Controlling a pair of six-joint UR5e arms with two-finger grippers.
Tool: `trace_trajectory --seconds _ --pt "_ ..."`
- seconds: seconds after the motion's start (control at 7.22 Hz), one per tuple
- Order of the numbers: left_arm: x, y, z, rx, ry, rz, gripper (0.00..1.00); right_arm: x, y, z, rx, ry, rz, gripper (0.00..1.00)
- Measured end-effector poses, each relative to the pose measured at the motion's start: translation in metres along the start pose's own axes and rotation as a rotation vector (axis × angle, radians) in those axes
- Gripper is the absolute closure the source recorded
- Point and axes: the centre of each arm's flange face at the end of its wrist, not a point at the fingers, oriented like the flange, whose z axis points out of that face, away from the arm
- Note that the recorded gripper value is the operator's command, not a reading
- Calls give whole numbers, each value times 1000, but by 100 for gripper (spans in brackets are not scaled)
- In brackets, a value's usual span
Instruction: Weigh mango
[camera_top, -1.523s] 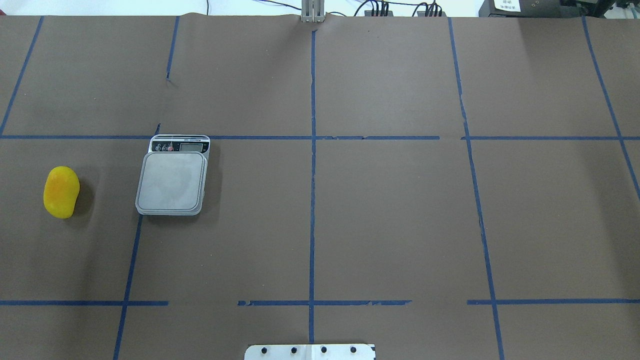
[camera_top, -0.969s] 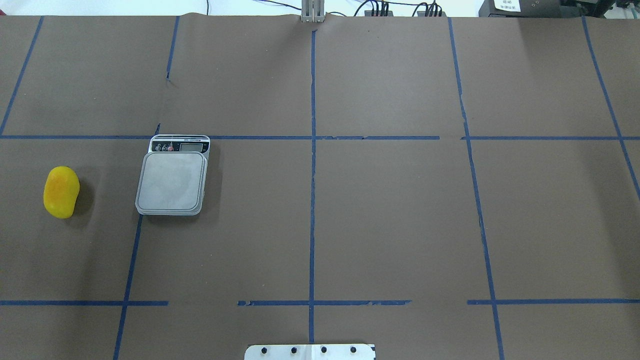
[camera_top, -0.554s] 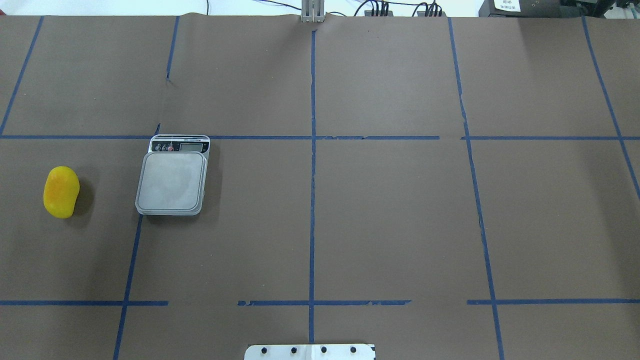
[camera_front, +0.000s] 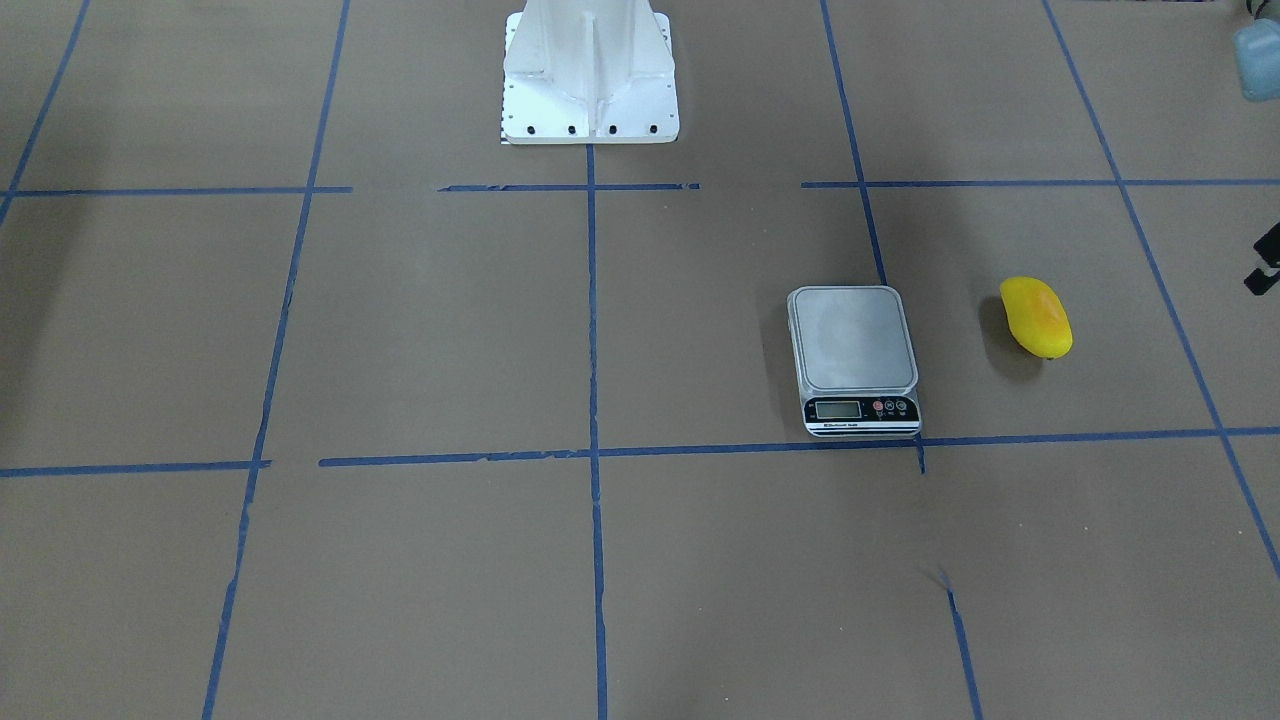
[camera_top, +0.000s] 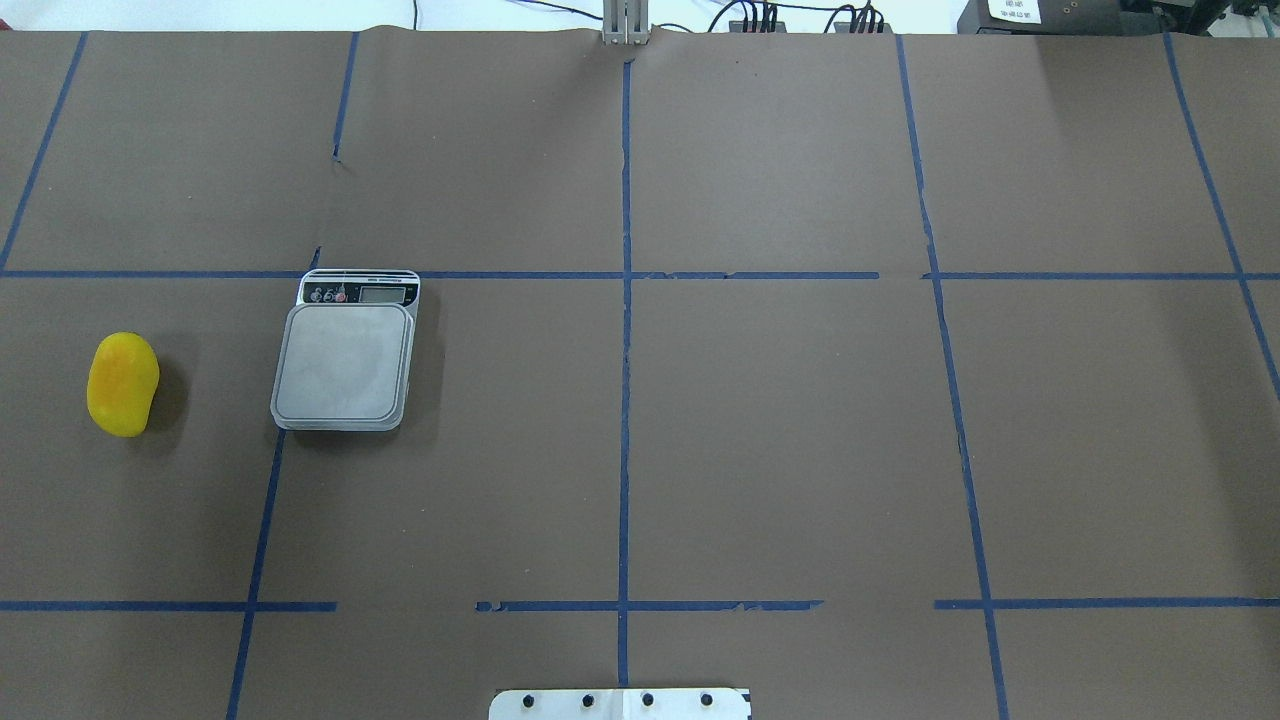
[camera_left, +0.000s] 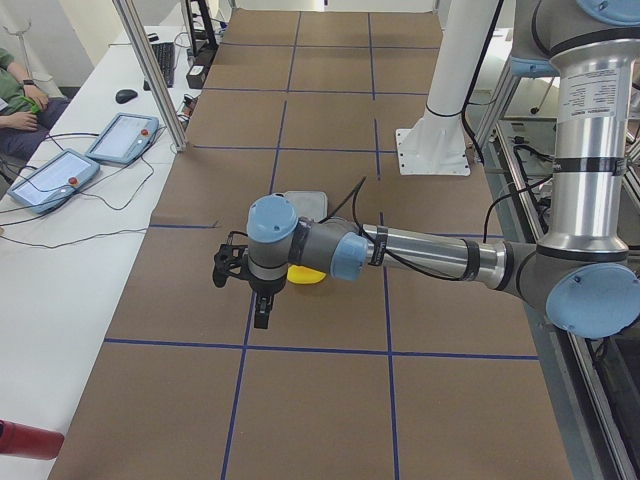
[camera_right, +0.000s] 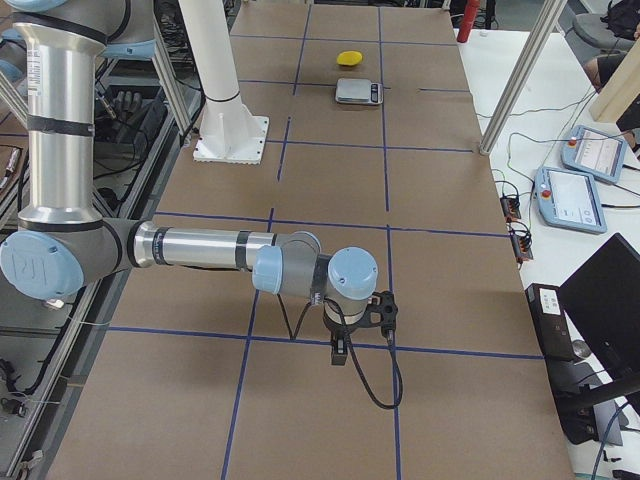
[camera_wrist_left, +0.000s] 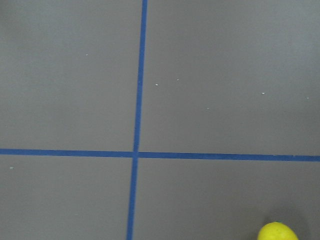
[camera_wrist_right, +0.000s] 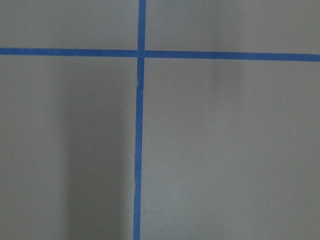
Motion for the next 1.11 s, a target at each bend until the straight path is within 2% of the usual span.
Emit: trace_trajectory --seconds 0.14,0.69,1.11 --pt "25 14 23 -7 23 -14 0 0 0 0 0 0 0 0" --pt "91 57 116 -40 45 -58 0 0 0 0 -1 0 1 0" --pt "99 70 145 -65 25 -53 0 0 0 0 0 0 0 0"
